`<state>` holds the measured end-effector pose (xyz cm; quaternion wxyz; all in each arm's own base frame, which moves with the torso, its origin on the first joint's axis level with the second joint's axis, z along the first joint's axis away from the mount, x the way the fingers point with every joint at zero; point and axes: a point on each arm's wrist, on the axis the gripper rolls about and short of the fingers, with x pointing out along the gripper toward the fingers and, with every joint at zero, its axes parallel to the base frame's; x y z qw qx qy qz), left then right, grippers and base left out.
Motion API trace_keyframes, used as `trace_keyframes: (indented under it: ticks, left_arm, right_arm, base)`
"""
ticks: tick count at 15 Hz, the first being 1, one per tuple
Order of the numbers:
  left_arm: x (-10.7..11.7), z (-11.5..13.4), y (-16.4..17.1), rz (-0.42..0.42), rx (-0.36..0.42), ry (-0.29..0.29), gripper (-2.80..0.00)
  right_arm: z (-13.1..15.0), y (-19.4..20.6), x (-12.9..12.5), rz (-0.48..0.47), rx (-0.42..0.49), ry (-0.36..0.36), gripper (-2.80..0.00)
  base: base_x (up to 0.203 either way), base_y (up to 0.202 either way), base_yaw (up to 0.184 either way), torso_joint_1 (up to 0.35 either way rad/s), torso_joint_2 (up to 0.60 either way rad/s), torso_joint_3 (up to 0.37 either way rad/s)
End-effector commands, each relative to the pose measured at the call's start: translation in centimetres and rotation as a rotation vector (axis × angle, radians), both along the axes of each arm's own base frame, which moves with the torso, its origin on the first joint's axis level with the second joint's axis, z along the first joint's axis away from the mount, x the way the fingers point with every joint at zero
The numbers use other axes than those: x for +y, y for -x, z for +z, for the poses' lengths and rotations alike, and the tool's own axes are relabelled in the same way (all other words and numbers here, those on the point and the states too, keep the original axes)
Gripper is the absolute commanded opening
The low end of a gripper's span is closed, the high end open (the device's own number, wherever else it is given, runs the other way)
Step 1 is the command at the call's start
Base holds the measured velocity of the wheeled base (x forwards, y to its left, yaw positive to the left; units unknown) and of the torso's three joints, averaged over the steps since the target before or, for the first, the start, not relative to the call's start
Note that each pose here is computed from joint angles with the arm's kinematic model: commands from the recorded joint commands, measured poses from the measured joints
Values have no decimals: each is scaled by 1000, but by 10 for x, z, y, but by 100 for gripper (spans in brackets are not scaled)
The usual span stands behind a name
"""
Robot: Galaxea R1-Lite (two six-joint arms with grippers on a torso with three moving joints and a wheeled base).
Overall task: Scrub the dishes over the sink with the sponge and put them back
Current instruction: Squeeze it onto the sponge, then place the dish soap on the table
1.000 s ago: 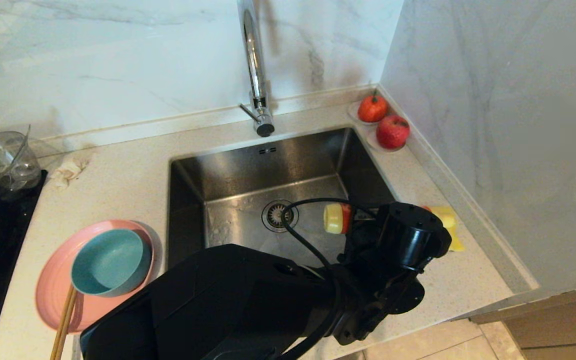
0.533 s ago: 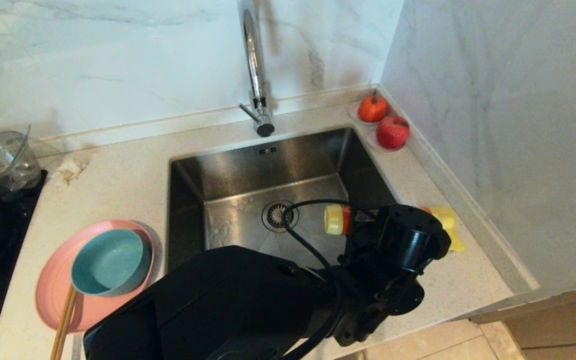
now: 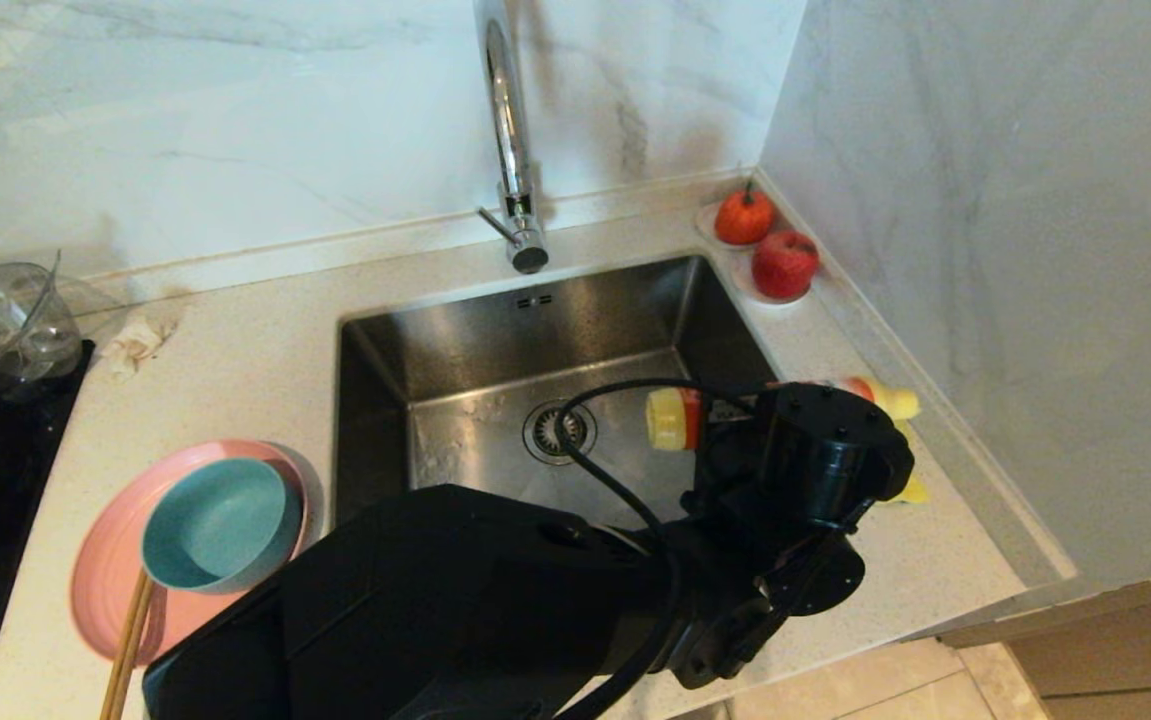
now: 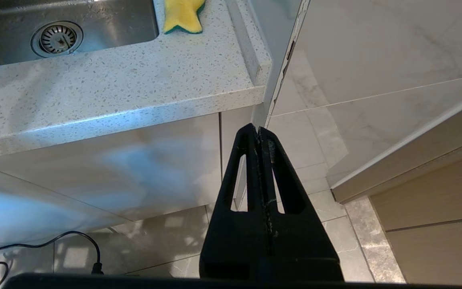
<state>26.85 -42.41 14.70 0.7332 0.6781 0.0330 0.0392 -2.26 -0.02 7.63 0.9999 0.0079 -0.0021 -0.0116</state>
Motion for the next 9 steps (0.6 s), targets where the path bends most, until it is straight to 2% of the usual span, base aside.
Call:
trace_keyframes:
  ticks: [1, 9]
  left_arm:
    - [7, 32, 4, 7, -36, 57, -280]
    - [46, 138, 28, 2, -157, 269, -280]
  right_arm:
    - [0, 0, 0, 0, -1, 0, -280]
    - [0, 0, 0, 0, 0, 0, -280]
  base:
    - [0, 0, 0, 0, 0, 0]
    - [0, 0, 0, 0, 0, 0]
